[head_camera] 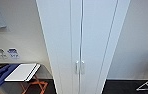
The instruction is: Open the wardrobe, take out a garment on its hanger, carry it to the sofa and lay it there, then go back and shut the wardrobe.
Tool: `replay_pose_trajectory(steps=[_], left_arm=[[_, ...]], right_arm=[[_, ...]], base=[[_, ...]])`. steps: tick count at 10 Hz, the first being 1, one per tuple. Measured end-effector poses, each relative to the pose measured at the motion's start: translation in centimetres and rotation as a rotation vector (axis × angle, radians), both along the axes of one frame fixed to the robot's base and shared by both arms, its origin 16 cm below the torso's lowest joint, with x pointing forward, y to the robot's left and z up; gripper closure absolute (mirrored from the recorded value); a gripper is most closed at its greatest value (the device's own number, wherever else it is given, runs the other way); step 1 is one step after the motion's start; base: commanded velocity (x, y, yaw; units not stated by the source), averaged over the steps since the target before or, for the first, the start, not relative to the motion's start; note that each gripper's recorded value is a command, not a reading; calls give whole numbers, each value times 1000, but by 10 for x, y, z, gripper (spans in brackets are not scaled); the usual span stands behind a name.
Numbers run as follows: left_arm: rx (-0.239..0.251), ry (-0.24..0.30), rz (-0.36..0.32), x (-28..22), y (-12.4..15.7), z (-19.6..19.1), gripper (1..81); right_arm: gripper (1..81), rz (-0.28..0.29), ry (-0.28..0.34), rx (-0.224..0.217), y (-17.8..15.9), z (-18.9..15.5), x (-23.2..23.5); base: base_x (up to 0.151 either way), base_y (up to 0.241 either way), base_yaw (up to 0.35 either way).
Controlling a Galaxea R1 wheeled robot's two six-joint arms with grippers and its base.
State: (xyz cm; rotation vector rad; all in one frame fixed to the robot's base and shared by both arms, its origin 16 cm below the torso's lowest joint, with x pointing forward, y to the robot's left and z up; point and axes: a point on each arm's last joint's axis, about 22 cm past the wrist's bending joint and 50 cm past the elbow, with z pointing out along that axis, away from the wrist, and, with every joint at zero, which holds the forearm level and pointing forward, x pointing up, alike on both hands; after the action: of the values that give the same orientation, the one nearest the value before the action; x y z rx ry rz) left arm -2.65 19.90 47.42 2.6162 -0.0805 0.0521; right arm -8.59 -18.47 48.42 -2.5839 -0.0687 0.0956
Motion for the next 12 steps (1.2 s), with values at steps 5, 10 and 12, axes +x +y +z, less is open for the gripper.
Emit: replay_pose_trajectory(steps=[5,10,12], left_arm=[[-3,0,0,0,-3,0,10],[-6,-2,0,4,-5,0,10],[-6,8,-2,-3,-5,0,10]], right_arm=[[10,5,-2,3,5,-1,0],[10,8,-9,2,4,-2,5],[10,11,-3,3,5,-1,0]], base=[[89,0,0],[28,0,0],[0,0,0]])
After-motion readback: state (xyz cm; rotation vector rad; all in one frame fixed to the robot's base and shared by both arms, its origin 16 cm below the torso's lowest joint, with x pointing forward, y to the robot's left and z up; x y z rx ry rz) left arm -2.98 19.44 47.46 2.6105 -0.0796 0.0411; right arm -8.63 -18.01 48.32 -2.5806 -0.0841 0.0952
